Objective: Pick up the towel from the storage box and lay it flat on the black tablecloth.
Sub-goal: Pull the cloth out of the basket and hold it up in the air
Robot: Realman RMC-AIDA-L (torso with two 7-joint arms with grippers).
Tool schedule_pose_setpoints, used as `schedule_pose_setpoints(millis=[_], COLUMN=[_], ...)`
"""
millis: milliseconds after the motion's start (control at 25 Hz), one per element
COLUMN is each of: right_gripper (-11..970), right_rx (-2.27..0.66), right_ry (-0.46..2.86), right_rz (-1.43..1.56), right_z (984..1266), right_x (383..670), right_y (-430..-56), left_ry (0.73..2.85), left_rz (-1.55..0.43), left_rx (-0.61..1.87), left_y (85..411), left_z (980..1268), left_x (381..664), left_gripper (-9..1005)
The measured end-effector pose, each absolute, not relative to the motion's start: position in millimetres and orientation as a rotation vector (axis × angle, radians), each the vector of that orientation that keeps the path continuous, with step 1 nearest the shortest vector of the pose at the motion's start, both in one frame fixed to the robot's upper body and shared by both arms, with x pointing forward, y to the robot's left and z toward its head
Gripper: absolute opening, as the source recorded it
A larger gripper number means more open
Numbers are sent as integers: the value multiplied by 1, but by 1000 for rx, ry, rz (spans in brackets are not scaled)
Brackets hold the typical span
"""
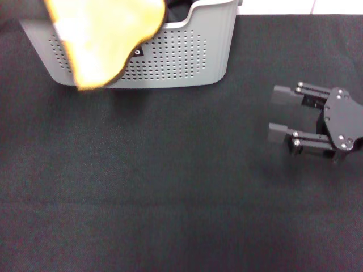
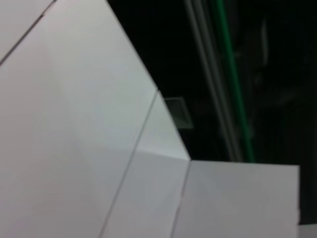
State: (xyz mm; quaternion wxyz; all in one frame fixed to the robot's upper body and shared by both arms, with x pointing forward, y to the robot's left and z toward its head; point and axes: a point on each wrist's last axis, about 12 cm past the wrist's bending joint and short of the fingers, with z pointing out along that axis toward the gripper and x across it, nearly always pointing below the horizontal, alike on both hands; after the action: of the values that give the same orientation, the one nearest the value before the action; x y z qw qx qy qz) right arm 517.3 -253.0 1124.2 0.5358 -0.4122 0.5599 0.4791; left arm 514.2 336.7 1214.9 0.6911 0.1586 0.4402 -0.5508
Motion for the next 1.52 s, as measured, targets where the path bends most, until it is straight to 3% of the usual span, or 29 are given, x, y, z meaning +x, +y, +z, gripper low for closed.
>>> schedule_pose_setpoints(millis=[240, 760, 1160, 1520], right_gripper=[738, 735, 734, 732], right_rx=[-986, -1133, -1091, -1116], right_ry=[1221, 1001, 1072, 1044], right_rz=[1141, 1151, 1057, 861], right_z=[1133, 1151, 1130, 1116], right_x=[522, 534, 537, 535], right_y=[-239, -176, -165, -130], left_ry=[896, 835, 706, 666], left_rz=[-1325, -1382, -1400, -1451], left_rx=[401, 420, 323, 308], left_y=[329, 303, 304, 283], left_z=[1226, 1218, 1218, 1225], left_x=[503, 507, 508, 524], left_gripper=[21, 18, 19, 19])
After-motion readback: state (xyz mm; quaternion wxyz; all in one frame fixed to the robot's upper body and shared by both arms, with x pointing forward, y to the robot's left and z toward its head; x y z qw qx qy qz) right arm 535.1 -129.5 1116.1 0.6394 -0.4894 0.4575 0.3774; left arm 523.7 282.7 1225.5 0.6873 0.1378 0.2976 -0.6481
